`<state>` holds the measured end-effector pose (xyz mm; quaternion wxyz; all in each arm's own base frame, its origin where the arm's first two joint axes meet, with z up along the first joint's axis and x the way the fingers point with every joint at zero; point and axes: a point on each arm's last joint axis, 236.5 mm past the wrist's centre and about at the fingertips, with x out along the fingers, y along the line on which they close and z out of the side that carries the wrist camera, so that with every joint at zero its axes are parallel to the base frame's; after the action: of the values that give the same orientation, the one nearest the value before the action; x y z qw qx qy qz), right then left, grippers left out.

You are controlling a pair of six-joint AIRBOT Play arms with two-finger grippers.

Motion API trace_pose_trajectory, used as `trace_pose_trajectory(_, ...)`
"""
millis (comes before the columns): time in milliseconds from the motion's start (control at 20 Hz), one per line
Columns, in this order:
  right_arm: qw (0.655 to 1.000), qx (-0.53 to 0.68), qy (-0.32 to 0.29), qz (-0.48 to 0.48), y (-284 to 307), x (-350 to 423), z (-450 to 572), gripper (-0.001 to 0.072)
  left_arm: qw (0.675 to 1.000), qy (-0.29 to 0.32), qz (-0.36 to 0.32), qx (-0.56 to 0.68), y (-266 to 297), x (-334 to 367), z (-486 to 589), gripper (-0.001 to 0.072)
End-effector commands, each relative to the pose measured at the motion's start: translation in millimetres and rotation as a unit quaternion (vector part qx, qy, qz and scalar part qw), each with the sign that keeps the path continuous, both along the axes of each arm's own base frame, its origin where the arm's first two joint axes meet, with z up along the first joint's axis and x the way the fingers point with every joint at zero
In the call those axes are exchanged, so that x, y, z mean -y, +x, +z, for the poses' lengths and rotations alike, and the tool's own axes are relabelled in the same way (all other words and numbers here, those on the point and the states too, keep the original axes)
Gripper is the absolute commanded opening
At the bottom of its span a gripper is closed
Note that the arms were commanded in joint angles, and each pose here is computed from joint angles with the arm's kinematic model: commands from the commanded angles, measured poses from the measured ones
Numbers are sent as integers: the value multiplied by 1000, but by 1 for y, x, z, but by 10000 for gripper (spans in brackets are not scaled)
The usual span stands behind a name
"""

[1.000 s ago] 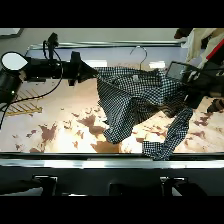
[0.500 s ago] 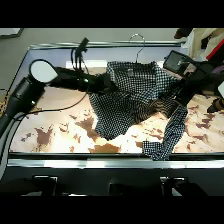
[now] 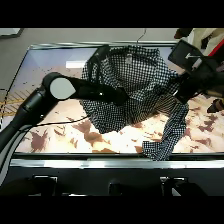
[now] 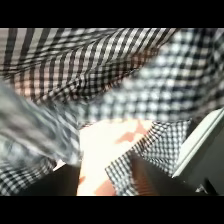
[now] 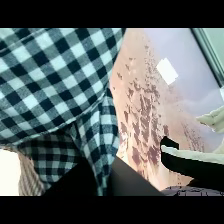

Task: Fold the clothes and pants, and hang the long-sleeved shirts on hangers.

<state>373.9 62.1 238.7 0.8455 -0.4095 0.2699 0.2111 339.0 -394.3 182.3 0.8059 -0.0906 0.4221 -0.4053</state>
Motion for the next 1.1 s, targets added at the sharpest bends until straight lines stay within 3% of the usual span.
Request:
trace_pose_trajectory(0,1000,16,4,4,-10,0,13,20,999,7,36,31,22,-35,18,560)
trace_pose_trajectory(150,1000,23,16,10,-16,-5,20,20,992,32,78,89,44,-92,49,564)
trace_pose_trajectory(200,1000,22,16,10,-17,-5,20,20,988,46,99,105,51,-116,58,628)
trace_pose_trajectory(300,1000,16,16,17,-22,-7,19,20,982,66,132,122,64,-161,68,627)
trace_pose_trajectory(450,999,7,29,24,-25,-13,17,20,970,117,125,174,84,-201,69,617)
trace_pose_trajectory(750,999,6,26,18,-25,-10,16,21,970,103,159,151,94,-212,64,618)
trace_pose_trajectory(950,998,0,63,-17,-26,-8,18,21,965,112,147,185,104,-211,68,621)
trace_pose_trajectory(1000,998,3,63,-17,-28,-8,20,20,960,122,133,216,109,-210,73,633)
trace_pose_trajectory(1050,998,7,64,-16,-30,-7,23,20,953,132,117,247,116,-208,77,692)
